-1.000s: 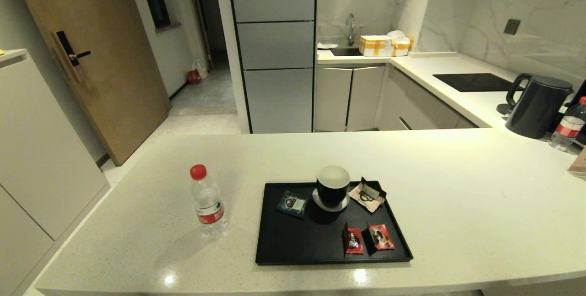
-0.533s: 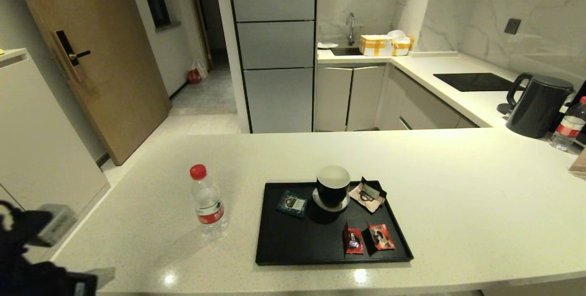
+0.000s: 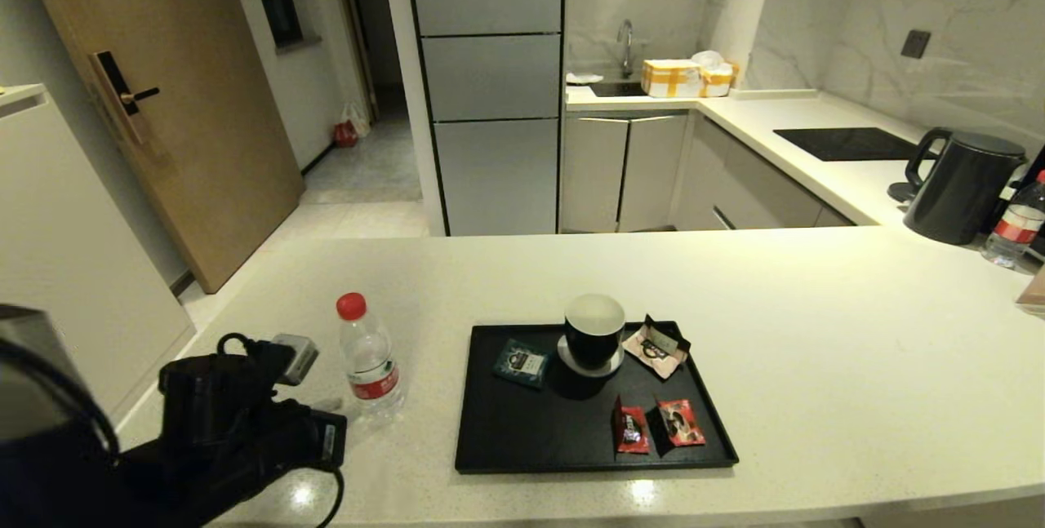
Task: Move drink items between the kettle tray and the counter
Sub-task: Return the bottled water to its original position
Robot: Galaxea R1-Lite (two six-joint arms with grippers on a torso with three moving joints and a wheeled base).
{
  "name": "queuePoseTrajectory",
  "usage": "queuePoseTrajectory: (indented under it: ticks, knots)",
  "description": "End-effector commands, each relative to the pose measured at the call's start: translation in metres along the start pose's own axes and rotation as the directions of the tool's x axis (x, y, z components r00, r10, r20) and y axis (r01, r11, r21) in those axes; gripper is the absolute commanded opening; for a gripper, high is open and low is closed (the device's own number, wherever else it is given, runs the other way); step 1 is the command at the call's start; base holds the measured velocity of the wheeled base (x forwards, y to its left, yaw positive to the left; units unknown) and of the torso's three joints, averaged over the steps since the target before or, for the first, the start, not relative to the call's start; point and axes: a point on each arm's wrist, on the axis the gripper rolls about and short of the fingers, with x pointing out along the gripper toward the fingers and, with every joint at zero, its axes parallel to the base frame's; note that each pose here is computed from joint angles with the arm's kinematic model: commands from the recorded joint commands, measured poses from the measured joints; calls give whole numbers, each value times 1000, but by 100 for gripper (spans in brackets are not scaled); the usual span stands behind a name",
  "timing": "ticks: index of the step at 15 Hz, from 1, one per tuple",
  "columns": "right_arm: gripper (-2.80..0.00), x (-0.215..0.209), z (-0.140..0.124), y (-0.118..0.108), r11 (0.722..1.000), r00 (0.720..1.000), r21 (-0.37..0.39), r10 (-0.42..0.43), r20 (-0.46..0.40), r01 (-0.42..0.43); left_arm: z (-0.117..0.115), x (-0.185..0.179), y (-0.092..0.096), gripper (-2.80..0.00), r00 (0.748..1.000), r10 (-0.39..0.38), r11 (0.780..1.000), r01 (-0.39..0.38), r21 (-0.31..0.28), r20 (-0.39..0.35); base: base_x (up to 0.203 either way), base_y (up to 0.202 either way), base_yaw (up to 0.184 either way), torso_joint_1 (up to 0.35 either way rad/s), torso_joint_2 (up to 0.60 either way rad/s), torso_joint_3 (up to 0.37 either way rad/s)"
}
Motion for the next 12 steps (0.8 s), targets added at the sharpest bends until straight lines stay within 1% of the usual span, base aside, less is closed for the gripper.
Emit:
queuePoseTrajectory:
  ticks: [1, 3, 5, 7, 8, 10, 11, 12]
  knots:
    - [-280, 0, 0, 0, 1000, 1000, 0, 1, -3, -1, -7, 29, -14, 0, 999, -48, 998, 47, 36, 24, 0, 0, 0, 0, 0, 0]
    - [-280, 0, 0, 0, 1000, 1000, 0, 1, -3, -1, -9, 30, -17, 0, 999, -45, 998, 45, 41, 14, 0, 0, 0, 2, 26, 19]
    - [-280, 0, 0, 0, 1000, 1000, 0, 1, -3, -1, -9, 33, -17, 0, 1000, -22, 999, 21, 43, 17, 0, 0, 0, 4, 36, 22]
    - [-280, 0, 0, 0, 1000, 1000, 0, 1, -3, -1, -9, 31, -17, 0, 1000, -20, 999, 19, 44, 16, 0, 0, 0, -5, 15, 9]
    - [-280, 0, 0, 0, 1000, 1000, 0, 1, -3, -1, -13, 27, -18, 0, 1000, -19, 999, 19, 44, 1, 0, 0, 0, 0, 0, 0]
    - [-280, 0, 0, 0, 1000, 1000, 0, 1, -3, -1, -12, 28, -18, 0, 1000, -16, 999, 15, 43, 4, 0, 0, 0, 0, 0, 0]
    - [-280, 0, 0, 0, 1000, 1000, 0, 1, -3, -1, -11, 31, -17, 0, 1000, 5, 999, -5, 44, 10, 0, 0, 0, 0, 0, 0]
    - [-280, 0, 0, 0, 1000, 1000, 0, 1, -3, -1, -6, 39, -16, 0, 999, 40, 998, -41, 43, 35, 0, 0, 0, 0, 0, 0]
